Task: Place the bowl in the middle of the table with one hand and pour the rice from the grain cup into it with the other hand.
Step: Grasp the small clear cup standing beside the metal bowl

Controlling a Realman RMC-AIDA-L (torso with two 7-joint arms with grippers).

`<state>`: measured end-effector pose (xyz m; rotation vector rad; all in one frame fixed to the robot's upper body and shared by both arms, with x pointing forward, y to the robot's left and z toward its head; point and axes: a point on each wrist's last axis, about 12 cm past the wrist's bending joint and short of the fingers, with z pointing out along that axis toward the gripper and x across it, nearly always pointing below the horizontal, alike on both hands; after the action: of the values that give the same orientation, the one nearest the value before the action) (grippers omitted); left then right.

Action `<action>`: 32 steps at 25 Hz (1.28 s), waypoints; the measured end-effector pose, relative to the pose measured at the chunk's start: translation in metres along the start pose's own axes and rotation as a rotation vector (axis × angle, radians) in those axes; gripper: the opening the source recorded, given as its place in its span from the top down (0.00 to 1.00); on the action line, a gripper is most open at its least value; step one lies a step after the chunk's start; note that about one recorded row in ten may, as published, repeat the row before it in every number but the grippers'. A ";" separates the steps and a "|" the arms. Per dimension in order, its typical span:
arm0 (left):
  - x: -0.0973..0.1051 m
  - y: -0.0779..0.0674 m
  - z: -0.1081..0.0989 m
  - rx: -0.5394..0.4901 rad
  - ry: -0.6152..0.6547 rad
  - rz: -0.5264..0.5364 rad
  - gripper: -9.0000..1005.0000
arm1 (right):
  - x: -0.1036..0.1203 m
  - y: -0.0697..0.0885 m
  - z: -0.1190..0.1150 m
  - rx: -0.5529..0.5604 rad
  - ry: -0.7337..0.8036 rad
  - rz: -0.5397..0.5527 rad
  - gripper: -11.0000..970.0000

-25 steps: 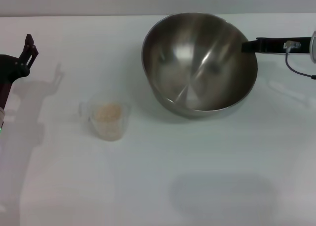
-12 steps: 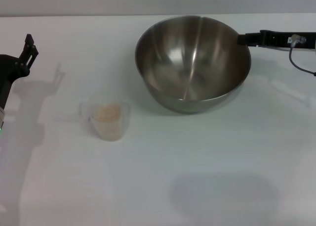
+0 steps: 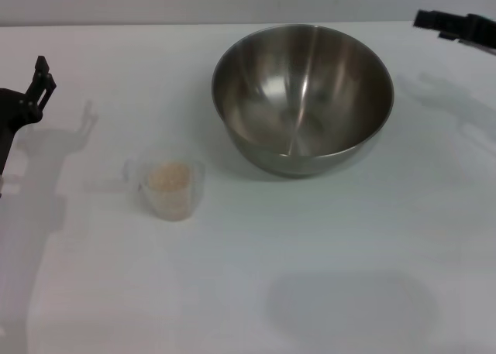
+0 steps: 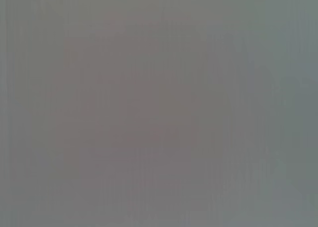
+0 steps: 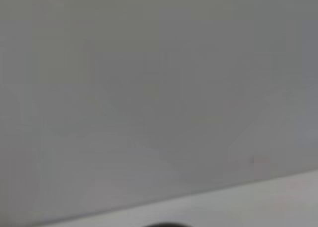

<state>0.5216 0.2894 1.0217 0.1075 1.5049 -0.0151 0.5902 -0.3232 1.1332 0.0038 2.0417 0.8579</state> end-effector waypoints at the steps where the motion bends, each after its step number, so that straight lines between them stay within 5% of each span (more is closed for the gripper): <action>1: 0.000 0.000 0.000 0.000 0.000 0.000 0.14 | 0.003 -0.004 -0.011 -0.016 -0.070 -0.008 0.36; 13: 0.009 0.005 -0.038 0.026 -0.014 0.028 0.14 | 0.068 -0.021 -0.037 -0.105 -0.518 -0.210 0.25; 16: 0.012 0.006 -0.059 0.053 -0.030 0.046 0.14 | 0.094 -0.021 -0.040 -0.023 -0.606 -0.443 0.24; 20: 0.015 0.004 -0.083 0.094 -0.034 0.062 0.14 | 0.110 -0.025 -0.038 0.092 -0.635 -0.558 0.22; 25: 0.026 -0.007 -0.116 0.184 0.020 0.067 0.14 | 0.120 -0.034 -0.034 0.202 -0.608 -0.562 0.21; 32: 0.035 -0.018 -0.125 0.259 0.094 0.070 0.14 | 0.115 -0.037 -0.034 0.217 -0.606 -0.578 0.19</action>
<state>0.3986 0.2837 0.9777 0.3734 1.5866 -0.1508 0.5067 -0.3346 1.0396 -0.1767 1.4321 0.2241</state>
